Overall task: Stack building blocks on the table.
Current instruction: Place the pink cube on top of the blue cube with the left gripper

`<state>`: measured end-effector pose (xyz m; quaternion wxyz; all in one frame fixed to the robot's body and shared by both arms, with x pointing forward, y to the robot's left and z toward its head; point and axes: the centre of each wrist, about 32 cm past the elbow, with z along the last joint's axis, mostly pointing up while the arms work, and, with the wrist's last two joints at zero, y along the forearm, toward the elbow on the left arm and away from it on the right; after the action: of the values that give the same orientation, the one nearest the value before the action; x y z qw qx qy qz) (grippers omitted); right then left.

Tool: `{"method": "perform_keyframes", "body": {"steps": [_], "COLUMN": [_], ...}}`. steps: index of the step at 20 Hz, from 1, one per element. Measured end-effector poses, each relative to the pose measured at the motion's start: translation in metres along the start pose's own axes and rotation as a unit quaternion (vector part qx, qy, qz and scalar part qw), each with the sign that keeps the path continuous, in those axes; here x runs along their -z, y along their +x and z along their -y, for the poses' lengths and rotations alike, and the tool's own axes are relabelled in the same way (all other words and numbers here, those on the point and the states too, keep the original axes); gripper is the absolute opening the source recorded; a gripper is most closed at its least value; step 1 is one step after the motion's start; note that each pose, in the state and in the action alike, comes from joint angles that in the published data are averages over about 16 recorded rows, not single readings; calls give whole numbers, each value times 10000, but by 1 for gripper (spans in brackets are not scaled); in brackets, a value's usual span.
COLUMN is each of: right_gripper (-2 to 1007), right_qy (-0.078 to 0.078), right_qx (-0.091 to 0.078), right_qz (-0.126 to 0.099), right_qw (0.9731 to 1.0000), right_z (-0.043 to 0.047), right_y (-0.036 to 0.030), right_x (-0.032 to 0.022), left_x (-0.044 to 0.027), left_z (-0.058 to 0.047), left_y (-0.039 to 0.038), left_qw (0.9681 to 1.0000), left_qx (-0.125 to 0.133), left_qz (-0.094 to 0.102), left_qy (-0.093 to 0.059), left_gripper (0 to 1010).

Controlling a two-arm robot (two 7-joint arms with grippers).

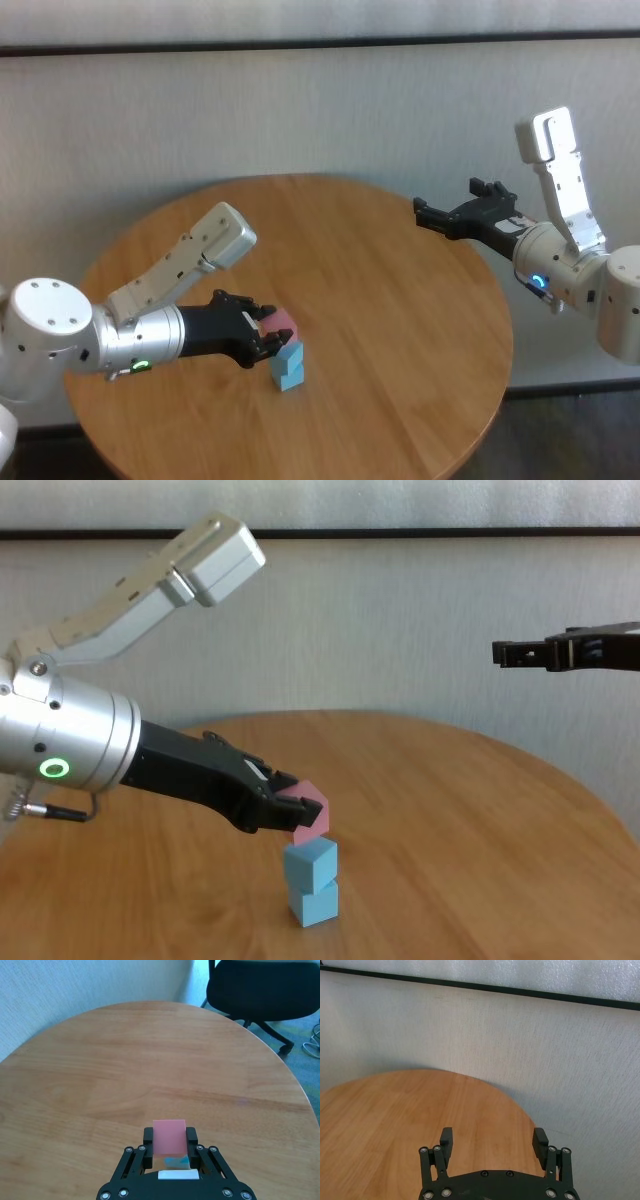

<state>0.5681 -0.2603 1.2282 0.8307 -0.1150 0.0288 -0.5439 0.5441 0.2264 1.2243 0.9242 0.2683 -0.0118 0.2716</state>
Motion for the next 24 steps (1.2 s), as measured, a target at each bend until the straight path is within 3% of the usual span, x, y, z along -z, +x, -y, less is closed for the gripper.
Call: {"method": "perform_keyframes", "body": {"steps": [24], "right_gripper": [1005], "right_qy": [0], "right_qx": [0], "right_qz": [0], "right_qw": [10000], "right_z": [0], "right_y": [0], "right_x": [0], "left_x": [-41], "left_z": [55], "left_y": [69], "left_qw": [9997], "left_qx": [119], "left_qz": [-107], "left_qy": [181], "left_gripper": [392]}}
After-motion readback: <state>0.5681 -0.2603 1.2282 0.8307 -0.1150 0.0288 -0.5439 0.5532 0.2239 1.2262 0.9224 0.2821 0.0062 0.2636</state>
